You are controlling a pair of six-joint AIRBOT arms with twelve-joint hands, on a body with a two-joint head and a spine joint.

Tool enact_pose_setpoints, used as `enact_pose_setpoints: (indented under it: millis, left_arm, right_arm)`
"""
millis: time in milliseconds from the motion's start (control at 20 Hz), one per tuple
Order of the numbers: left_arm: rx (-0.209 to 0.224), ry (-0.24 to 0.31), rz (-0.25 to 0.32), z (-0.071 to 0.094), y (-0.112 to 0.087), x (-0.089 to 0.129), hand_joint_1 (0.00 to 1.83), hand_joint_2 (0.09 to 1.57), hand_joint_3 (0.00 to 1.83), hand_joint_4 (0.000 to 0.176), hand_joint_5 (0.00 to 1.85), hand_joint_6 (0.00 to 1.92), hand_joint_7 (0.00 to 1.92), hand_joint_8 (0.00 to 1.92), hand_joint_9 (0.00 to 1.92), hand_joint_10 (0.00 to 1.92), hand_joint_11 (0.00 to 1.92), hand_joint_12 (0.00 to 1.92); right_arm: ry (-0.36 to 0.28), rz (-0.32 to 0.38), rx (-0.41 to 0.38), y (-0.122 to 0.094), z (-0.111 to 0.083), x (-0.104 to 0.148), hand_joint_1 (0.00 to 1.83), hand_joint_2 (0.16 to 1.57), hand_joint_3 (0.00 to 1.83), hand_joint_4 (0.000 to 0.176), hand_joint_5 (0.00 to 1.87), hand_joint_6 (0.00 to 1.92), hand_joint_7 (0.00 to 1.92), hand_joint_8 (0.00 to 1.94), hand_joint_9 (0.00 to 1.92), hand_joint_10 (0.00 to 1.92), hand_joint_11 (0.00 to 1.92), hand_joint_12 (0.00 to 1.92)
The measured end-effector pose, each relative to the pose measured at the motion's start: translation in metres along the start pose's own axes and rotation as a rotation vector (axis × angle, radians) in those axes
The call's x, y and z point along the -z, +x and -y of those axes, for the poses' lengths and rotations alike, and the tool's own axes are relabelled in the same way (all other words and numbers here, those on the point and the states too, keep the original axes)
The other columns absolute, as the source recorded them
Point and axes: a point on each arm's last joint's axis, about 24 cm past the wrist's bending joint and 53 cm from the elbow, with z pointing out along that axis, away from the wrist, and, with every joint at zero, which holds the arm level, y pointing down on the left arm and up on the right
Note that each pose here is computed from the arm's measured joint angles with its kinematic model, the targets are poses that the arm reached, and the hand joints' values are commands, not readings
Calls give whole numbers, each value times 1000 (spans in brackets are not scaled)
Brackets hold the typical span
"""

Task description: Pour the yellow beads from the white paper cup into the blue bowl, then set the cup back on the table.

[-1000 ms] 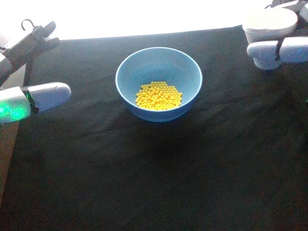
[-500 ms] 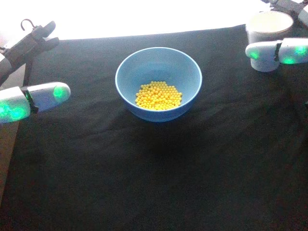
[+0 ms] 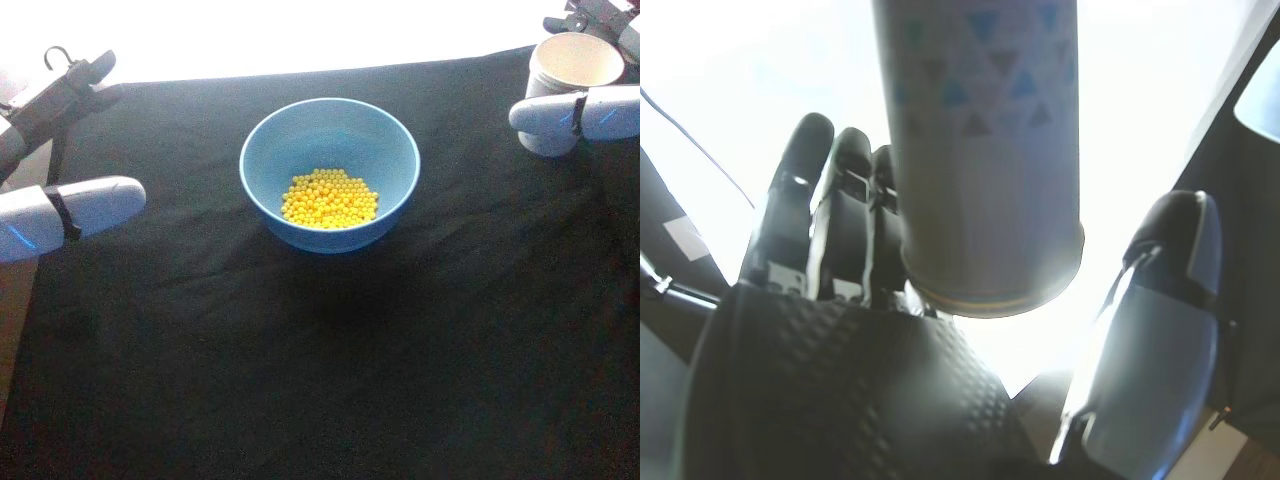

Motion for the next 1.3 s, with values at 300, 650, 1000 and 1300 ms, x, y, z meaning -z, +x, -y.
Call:
enact_pose_setpoints:
  millis: [300,650,1000,1300]
  left_arm:
    - [0,1,1,0,0,0,555,1050,1,25,0,0,229,0,144,1,0,266]
    - [16,0,4,-3,-1,0,600,1016,0,90,0,0,207,0,131,2,0,271]
    - [-14,39,104,15,-40,10,582,876,0,72,0,0,177,0,118,6,17,222]
    - [-87,128,185,51,-73,26,463,866,8,66,0,0,156,5,121,7,0,235]
  right_arm:
    - [-12,-6,57,-21,-17,7,770,572,0,176,0,0,245,6,217,8,0,515]
    - [-14,-41,84,-21,-29,17,766,583,7,176,0,0,165,0,133,2,0,528]
    - [-85,-21,173,-47,-75,39,781,545,1,176,0,0,75,0,92,1,0,107]
    - [-200,-10,158,-43,-108,51,758,529,0,176,0,0,58,1,57,1,0,157]
